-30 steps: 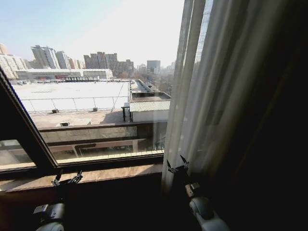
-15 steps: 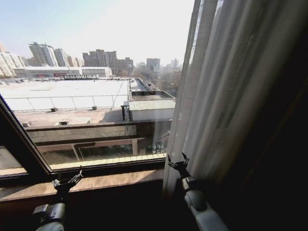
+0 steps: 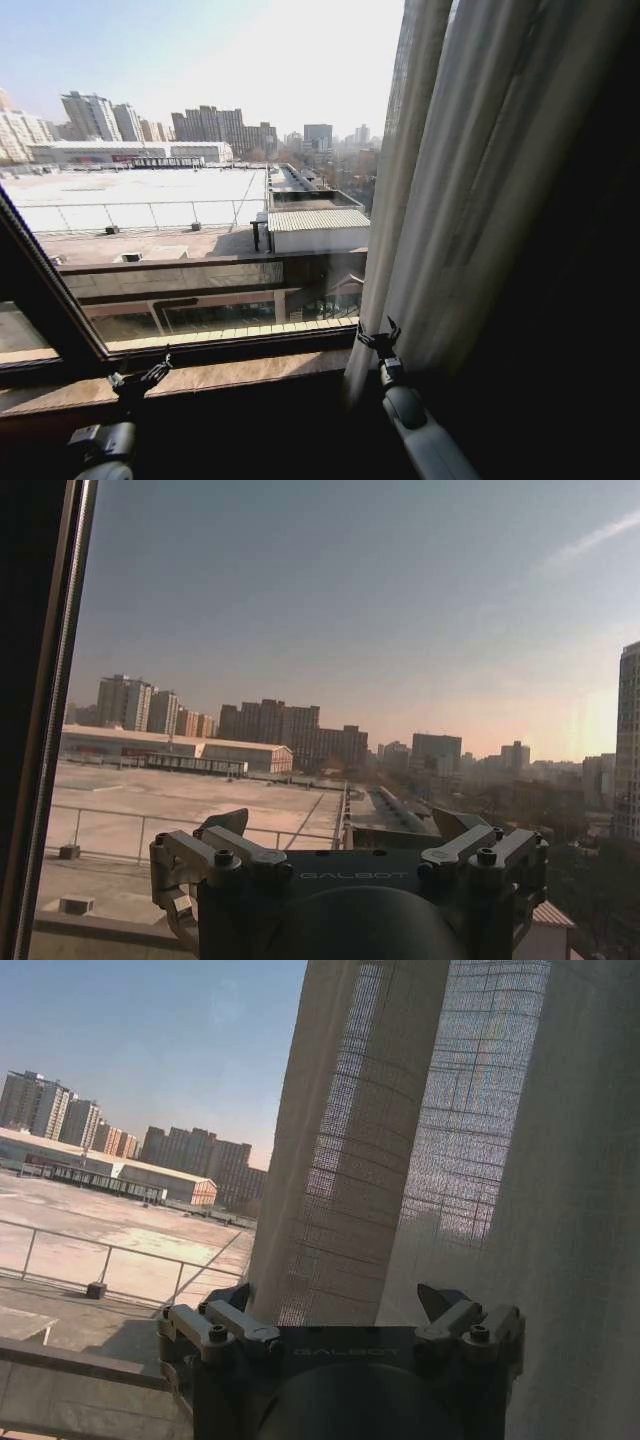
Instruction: Open the curtains by pulling them apart, changing their state from closed to fully open.
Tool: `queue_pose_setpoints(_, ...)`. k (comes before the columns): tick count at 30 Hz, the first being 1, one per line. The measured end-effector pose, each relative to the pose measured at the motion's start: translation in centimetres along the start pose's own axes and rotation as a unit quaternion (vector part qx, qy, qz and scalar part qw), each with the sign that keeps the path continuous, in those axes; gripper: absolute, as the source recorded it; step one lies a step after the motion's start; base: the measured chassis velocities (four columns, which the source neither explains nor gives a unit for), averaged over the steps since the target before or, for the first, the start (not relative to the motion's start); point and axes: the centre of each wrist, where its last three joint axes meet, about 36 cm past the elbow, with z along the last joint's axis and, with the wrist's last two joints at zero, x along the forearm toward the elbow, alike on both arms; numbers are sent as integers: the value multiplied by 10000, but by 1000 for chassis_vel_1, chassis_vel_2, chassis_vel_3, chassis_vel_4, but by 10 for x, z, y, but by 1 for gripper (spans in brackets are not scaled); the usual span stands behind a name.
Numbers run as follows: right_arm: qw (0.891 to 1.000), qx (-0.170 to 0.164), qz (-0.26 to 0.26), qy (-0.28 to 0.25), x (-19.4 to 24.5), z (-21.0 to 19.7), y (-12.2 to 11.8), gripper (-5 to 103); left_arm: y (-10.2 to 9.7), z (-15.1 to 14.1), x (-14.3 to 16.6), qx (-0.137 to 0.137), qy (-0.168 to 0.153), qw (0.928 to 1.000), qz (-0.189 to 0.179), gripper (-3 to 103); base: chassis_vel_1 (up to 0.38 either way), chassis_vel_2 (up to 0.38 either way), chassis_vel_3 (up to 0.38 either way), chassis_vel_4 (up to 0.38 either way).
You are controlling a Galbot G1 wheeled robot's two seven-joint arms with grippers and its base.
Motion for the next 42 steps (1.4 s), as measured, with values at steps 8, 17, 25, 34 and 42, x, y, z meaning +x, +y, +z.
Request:
queue_pose_setpoints(8, 9999, -95, -106, -47, 1, 5, 0, 67, 0, 0, 0, 0, 0, 10000, 0, 100, 0, 0, 0, 0)
queue_pose_setpoints(17, 9998, -146, -122, -55, 6, 6, 3, 35, 0, 0, 0, 0, 0, 10000, 0, 100, 0, 0, 0, 0)
queue_pose_setpoints(25, 9990, -375, -205, -146, 8, 3, 8, 7, 0, 0, 0, 0, 0, 10000, 0, 100, 0, 0, 0, 0)
queue_pose_setpoints(34, 9971, -625, -402, -136, 8, 1, 5, 0, 0, 0, 0, 0, 0, 10000, 0, 100, 0, 0, 0, 0)
queue_pose_setpoints(42, 9964, -659, -520, -149, 7, 1, 3, 0, 0, 0, 0, -1, -1, 10000, 0, 100, -80, -79, 70, 72)
